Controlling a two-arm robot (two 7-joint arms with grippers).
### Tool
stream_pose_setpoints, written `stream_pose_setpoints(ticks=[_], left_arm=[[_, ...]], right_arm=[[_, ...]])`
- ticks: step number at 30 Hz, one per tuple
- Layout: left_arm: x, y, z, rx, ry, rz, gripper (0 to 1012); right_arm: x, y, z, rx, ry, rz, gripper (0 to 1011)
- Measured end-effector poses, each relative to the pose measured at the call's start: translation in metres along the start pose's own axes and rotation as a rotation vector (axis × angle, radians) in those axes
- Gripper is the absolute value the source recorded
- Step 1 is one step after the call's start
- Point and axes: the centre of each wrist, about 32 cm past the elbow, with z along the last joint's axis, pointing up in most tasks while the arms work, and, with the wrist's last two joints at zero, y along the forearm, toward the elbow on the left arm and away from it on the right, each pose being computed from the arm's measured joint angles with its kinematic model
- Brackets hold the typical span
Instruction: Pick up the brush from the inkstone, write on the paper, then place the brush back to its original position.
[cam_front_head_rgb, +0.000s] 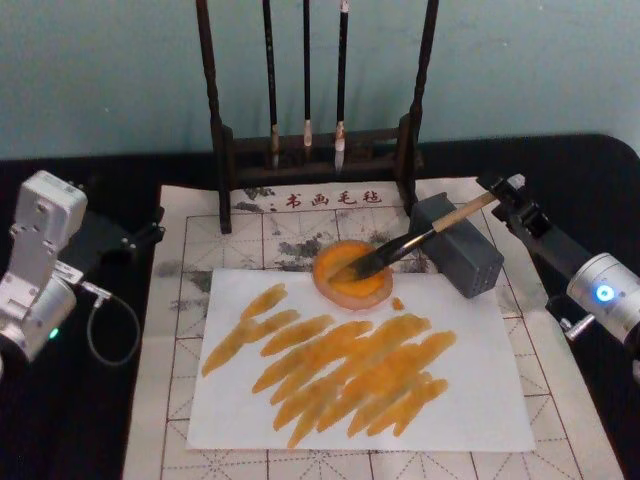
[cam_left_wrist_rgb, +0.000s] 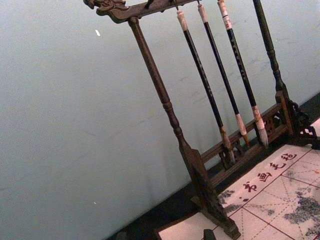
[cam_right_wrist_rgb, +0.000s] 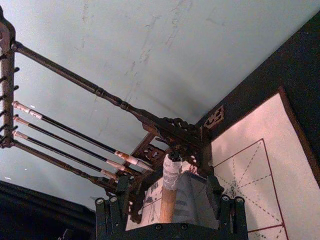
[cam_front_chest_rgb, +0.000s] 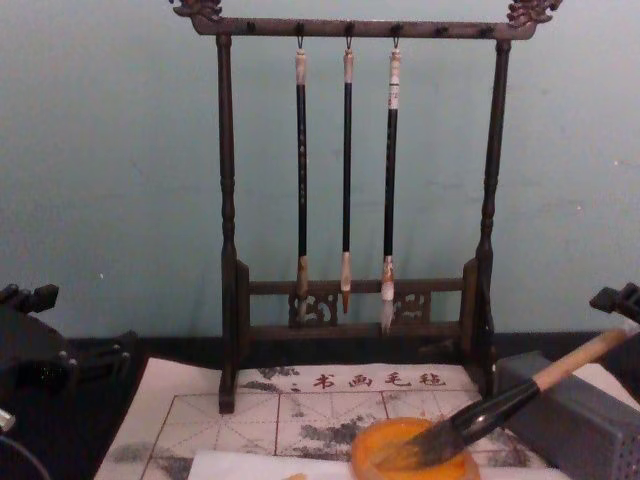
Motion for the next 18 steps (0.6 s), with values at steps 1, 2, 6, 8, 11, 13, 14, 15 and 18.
stream_pose_setpoints(ticks=[1,2,6,8,11,13,14,15,18], left_arm=[[0.0000,0.0000,0.0000,0.000,0.000,0.000,1001],[0.0000,0.0000,0.0000,0.000,0.000,0.000,1001],[0.0000,0.0000,0.0000,0.000,0.000,0.000,1001],[0.0000,0.0000,0.0000,0.000,0.000,0.000,1001],[0.0000,0.0000,0.0000,0.000,0.000,0.000,1001],[0.0000,0.0000,0.0000,0.000,0.000,0.000,1001],[0.0000,0.0000,0.0000,0.000,0.000,0.000,1001],[0.0000,0.0000,0.0000,0.000,0.000,0.000,1001],[0.0000,0.0000,0.0000,0.000,0.000,0.000,1001]], right_arm=[[0.0000,0.0000,0.0000,0.000,0.000,0.000,1000],[0.0000,0.0000,0.0000,0.000,0.000,0.000,1003],[0.0000,0.0000,0.0000,0.000,0.000,0.000,1002],[0.0000,0.0000,0.0000,0.000,0.000,0.000,1003],[-0.0005,-0.0002,0.0002,0.002,-0.012,0.005,1002],[-0.0009,-0.0014,0.0002,0.005,-0.037,0.012,1002],[-0.0013,-0.0025,-0.0001,0.008,-0.059,0.015,1003],[-0.0013,-0.0025,-0.0001,0.008,-0.059,0.015,1003],[-0.0024,-0.0059,-0.0002,0.019,-0.126,0.014,1003]])
